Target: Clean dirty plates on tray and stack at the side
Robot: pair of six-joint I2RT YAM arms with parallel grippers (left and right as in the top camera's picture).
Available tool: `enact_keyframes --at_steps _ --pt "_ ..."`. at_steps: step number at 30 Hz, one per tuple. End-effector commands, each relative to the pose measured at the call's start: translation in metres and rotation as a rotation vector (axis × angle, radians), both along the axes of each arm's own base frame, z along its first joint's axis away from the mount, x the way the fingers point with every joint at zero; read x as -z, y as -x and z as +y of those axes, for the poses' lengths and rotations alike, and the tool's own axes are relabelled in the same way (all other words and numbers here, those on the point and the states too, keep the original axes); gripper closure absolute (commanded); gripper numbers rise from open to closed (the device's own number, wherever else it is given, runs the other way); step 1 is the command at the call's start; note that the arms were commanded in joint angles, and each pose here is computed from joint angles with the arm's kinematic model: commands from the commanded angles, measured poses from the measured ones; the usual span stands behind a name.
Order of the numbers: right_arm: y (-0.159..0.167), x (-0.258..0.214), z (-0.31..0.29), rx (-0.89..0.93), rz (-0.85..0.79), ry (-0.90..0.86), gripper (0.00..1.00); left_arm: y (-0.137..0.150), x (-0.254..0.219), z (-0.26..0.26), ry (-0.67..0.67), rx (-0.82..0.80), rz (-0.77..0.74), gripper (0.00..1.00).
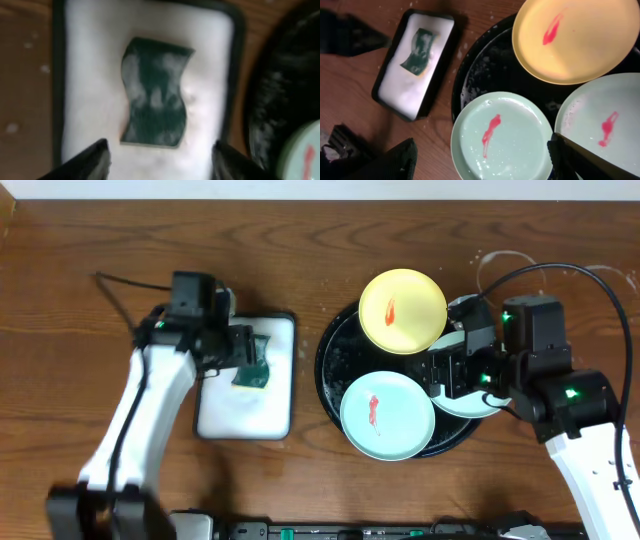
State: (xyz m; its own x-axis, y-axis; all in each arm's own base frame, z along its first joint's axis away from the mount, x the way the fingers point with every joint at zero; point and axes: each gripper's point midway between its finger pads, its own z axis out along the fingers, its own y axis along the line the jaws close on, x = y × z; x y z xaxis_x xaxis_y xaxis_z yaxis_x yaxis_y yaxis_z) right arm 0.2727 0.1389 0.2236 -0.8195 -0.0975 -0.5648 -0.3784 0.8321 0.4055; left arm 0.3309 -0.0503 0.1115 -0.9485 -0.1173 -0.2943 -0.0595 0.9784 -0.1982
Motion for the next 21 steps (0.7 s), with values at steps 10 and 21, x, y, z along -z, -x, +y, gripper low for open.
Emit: enact_keyframes --at_steps 10,21 --pt "-0.004 -0.011 0.003 -0.004 -0.039 -0.004 0.16 -0.013 0.11 -0.011 -0.092 0.061 0.203 0.64" --pt "-0.004 -0.011 0.003 -0.003 -0.037 -0.004 0.16 -0.02 0.095 -0.007 -0.114 0.055 0.202 0.9"
